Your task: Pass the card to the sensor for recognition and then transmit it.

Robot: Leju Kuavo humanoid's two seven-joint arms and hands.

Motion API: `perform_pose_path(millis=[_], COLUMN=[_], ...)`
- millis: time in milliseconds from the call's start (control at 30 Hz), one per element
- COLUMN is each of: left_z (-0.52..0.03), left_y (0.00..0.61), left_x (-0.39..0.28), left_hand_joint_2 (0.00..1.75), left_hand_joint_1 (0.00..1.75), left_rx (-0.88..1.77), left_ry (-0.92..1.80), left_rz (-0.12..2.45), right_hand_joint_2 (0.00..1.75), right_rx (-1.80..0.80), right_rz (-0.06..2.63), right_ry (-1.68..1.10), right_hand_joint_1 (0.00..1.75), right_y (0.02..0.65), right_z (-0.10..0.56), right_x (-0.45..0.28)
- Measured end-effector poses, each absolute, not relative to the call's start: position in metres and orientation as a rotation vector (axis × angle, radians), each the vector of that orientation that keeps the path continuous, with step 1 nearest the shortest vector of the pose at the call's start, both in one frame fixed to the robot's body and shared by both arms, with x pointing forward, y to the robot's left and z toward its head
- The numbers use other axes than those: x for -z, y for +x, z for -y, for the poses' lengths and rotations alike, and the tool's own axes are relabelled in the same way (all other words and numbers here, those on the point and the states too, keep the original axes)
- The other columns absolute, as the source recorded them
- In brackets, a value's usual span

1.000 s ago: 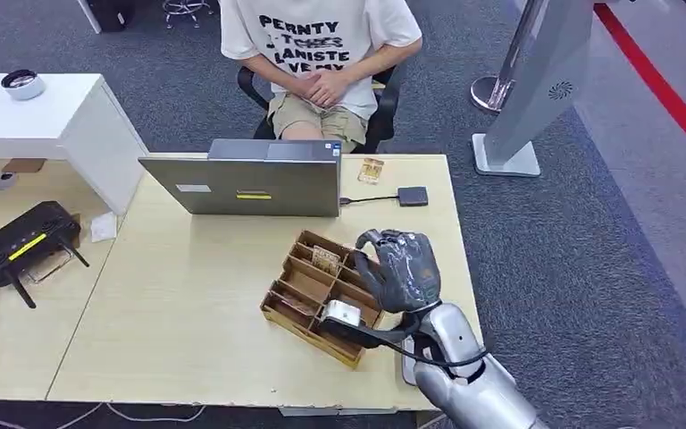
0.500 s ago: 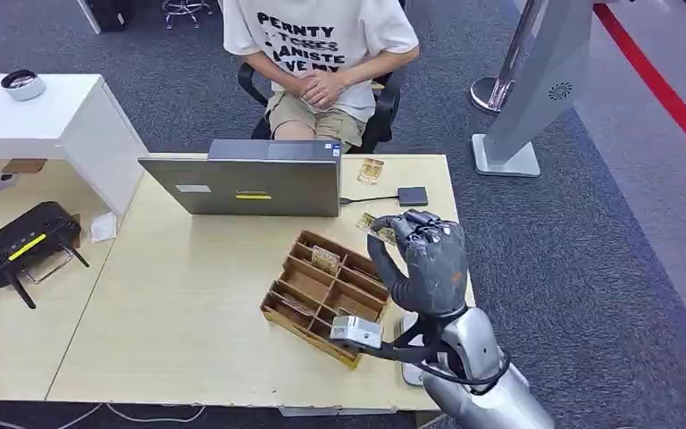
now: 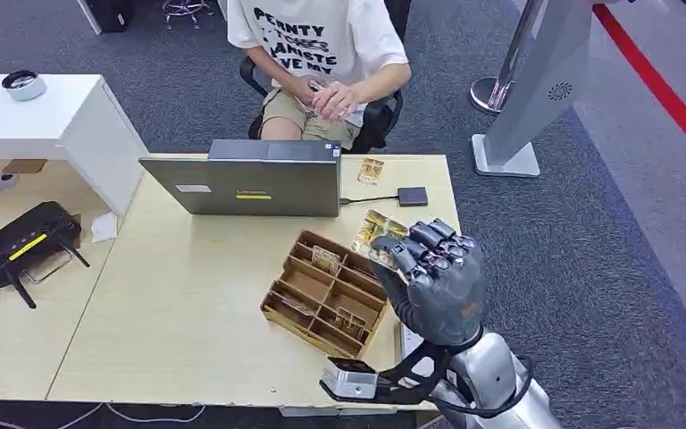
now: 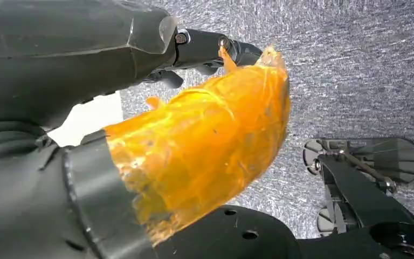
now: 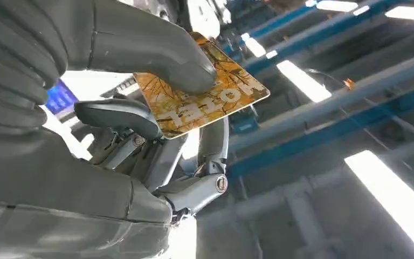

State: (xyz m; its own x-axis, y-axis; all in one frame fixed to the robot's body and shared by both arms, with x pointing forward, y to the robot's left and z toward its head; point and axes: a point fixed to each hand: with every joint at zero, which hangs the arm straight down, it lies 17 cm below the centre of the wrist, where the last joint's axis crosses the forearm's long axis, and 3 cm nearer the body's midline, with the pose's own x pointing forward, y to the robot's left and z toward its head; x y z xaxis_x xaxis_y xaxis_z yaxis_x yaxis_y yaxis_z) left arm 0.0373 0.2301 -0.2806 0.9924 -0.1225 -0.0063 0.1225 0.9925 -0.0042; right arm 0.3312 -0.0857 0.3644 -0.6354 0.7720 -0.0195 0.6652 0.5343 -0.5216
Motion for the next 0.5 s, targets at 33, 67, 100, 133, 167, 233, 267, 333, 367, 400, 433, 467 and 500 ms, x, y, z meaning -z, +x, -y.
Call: perform_pose_path(millis=[33, 67, 100, 133, 167, 233, 267, 333, 367, 400, 433, 467, 500], left_z=[-0.230, -0.230, -0.230, -0.230, -0.230, -0.230, -0.230, -0.231, -0.231, -0.231, -0.232, -0.232, -0.232], left_y=[0.037, 0.037, 0.037, 0.037, 0.037, 0.037, 0.037, 0.040, 0.041, 0.042, 0.042, 0.042, 0.044], left_x=[0.281, 0.281, 0.281, 0.281, 0.281, 0.280, 0.280, 0.280, 0.280, 0.280, 0.280, 0.280, 0.280], left_hand_joint_2=[0.00, 0.00, 0.00, 0.00, 0.00, 0.00, 0.00, 0.00, 0.00, 0.00, 0.00, 0.00, 0.00], left_hand_joint_1=[0.00, 0.00, 0.00, 0.00, 0.00, 0.00, 0.00, 0.00, 0.00, 0.00, 0.00, 0.00, 0.00], left_rx=[0.128, 0.132, 0.142, 0.150, 0.157, 0.173, 0.184, 0.195, 0.199, 0.203, 0.213, 0.224, 0.235], left_ry=[-0.004, -0.003, -0.003, -0.005, -0.005, -0.004, -0.005, -0.005, -0.003, -0.002, -0.001, 0.001, 0.000], left_rz=[-0.007, -0.007, -0.007, -0.007, -0.006, -0.005, -0.005, -0.001, 0.001, 0.002, 0.002, 0.004, 0.007], right_hand_joint_2=[1.75, 1.75, 1.75, 1.75, 1.75, 1.75, 1.75, 1.75, 1.75, 1.75, 1.75, 1.75, 1.75], right_rx=[-0.739, -0.746, -0.757, -0.769, -0.781, -0.799, -0.810, -0.835, -0.849, -0.856, -0.873, -0.896, -0.914], right_rz=[2.571, 2.583, 2.599, 2.612, 2.626, 2.649, 2.655, 2.659, 2.655, 2.654, 2.639, 2.623, 2.602], right_ry=[-1.230, -1.244, -1.265, -1.283, -1.299, -1.331, -1.350, -1.376, -1.389, -1.398, -1.424, -1.454, -1.484], right_hand_joint_1=[1.75, 1.75, 1.75, 1.75, 1.75, 1.75, 1.75, 1.75, 1.75, 1.75, 1.75, 1.75, 1.75], right_y=[0.329, 0.327, 0.324, 0.323, 0.322, 0.323, 0.326, 0.334, 0.338, 0.341, 0.348, 0.357, 0.367], right_z=[0.085, 0.084, 0.083, 0.081, 0.080, 0.078, 0.077, 0.074, 0.073, 0.072, 0.070, 0.068, 0.067], right_x=[-0.367, -0.369, -0.372, -0.374, -0.376, -0.381, -0.383, -0.385, -0.385, -0.385, -0.385, -0.385, -0.384])
